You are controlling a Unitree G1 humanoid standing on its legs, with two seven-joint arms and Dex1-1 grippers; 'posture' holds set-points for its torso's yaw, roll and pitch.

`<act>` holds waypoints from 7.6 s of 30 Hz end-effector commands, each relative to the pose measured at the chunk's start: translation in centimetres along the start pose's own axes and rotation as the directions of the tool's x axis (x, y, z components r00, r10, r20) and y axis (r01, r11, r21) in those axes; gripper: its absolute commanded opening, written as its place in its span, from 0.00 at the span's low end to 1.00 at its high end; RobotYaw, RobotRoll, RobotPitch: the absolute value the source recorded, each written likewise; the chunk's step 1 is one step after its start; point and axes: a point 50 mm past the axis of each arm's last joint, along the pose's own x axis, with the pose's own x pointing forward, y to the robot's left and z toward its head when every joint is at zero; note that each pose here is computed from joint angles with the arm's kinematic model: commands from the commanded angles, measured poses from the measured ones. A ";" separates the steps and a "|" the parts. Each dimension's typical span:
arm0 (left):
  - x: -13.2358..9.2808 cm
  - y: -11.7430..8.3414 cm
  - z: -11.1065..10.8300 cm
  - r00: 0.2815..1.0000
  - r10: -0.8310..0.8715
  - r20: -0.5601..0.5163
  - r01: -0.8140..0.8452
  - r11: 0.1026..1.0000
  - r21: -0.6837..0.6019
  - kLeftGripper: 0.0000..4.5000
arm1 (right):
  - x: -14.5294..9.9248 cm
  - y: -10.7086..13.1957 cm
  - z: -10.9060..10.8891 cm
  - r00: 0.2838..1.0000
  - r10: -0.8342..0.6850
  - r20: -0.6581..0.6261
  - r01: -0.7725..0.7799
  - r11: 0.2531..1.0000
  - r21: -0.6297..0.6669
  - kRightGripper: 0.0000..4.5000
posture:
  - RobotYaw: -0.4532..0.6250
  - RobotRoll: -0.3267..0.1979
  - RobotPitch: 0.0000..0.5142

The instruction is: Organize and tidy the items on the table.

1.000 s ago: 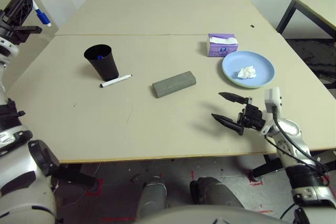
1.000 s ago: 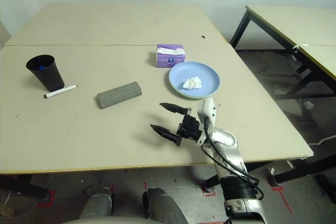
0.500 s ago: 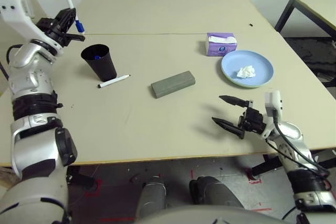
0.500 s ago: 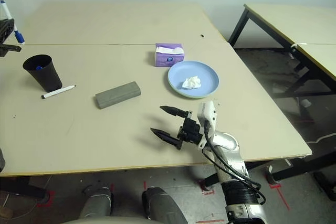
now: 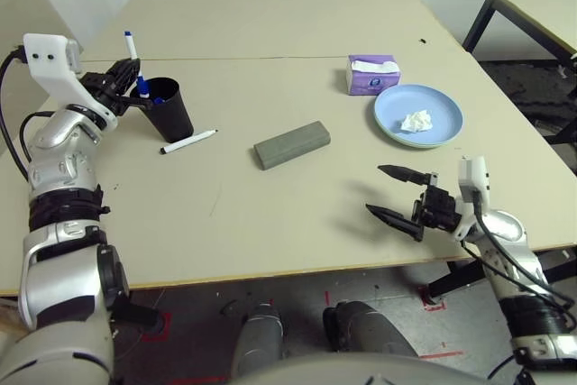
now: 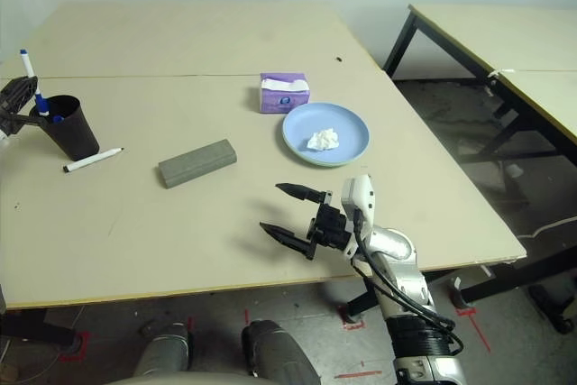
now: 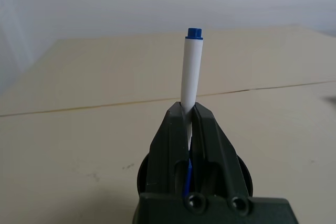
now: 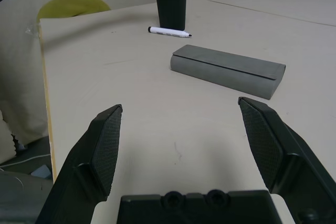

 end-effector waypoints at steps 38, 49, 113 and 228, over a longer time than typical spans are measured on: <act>-3.3 -4.8 3.1 0.774 -0.623 -0.115 0.633 0.752 0.185 0.99 | 0.2 0.6 0.2 1.000 -0.007 0.000 0.007 1.000 0.005 1.00 | 0.37 0.62 0.21; -7.5 -6.4 -1.6 0.531 -0.667 -0.523 0.814 0.572 0.097 0.99 | 0.7 0.6 -0.1 1.000 0.008 0.004 -0.008 1.000 0.010 1.00 | 0.38 0.62 0.23; -4.4 -2.1 -4.7 0.637 -0.292 -0.714 0.392 0.920 -0.027 0.99 | 0.9 1.1 0.0 1.000 0.012 0.005 -0.012 1.000 -0.015 1.00 | 0.34 0.62 0.19; -1.5 -4.2 -9.5 0.609 -0.295 -0.736 0.341 0.936 -0.093 0.99 | 0.8 2.5 -0.4 1.000 -0.008 -0.003 0.008 1.000 -0.029 1.00 | 0.26 0.62 0.13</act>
